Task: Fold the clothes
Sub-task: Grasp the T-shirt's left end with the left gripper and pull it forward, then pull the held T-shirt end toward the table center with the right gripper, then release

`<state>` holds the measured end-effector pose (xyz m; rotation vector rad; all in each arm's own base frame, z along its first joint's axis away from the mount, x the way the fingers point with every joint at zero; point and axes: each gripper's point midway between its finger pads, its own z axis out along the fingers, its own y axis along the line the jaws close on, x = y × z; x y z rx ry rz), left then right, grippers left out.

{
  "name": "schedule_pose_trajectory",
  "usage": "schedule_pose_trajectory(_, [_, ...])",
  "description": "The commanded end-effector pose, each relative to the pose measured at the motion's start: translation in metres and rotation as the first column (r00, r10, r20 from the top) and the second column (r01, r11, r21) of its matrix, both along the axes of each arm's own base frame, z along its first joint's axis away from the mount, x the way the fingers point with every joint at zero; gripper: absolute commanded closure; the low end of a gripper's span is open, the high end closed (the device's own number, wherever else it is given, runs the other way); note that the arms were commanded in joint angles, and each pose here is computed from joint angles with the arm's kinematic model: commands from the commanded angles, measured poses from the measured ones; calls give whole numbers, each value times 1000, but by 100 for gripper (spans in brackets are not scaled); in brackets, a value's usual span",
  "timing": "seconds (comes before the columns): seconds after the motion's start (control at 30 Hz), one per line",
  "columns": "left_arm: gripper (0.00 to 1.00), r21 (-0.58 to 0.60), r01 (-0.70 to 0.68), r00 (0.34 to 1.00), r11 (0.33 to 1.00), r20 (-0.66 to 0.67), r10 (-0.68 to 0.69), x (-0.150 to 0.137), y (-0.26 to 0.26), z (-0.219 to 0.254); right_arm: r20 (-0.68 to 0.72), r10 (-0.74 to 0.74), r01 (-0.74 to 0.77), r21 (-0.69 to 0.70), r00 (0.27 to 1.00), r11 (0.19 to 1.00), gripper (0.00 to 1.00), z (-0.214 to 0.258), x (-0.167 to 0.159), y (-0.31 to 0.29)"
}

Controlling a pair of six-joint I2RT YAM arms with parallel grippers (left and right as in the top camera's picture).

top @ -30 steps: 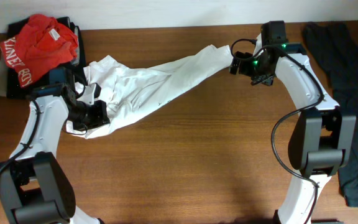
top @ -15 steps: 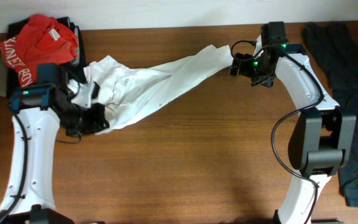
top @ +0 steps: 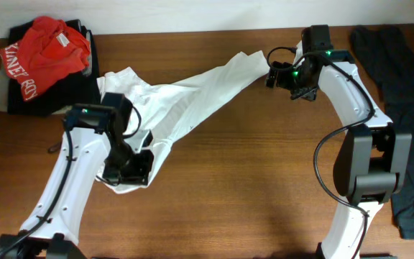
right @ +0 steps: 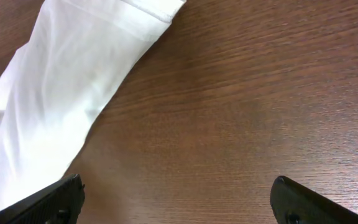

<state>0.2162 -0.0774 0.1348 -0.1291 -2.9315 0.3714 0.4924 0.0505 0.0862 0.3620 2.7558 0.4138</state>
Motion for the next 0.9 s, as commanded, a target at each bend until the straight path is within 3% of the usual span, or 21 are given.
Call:
schedule_pose_trajectory(0.0, [99,82,-59,992,995,-108,67,-29,11,-25,17,3,-3,-9,1000,1000,1,5,4,-2])
schedule_pose_trajectory(0.13, [100,-39,-129,969,991,-215,118,-55,-11,-54,18,3,-3,-9,1000,1000,1,5,4,-2])
schedule_pose_trajectory(0.3, [100,-161,-187,965,969,-216,150,-49,-32,-60,23,0,0,-4,1000,1000,1,6,5,-2])
schedule_pose_trajectory(0.43, [99,-162,-185,967,969,-206,150,-47,-33,-61,44,57,-60,85,997,995,1,13,5,16])
schedule_pose_trajectory(0.6, [100,-164,-161,976,973,-170,133,-42,-41,-64,209,163,-209,219,964,953,1,55,22,54])
schedule_pose_trajectory(0.73, [99,-125,-158,979,980,-148,139,-39,-42,-69,310,223,-286,173,924,943,1,91,35,87])
schedule_pose_trajectory(0.87, [99,-104,-144,981,984,-143,129,-40,-41,-70,367,284,-316,31,886,948,1,112,36,137])
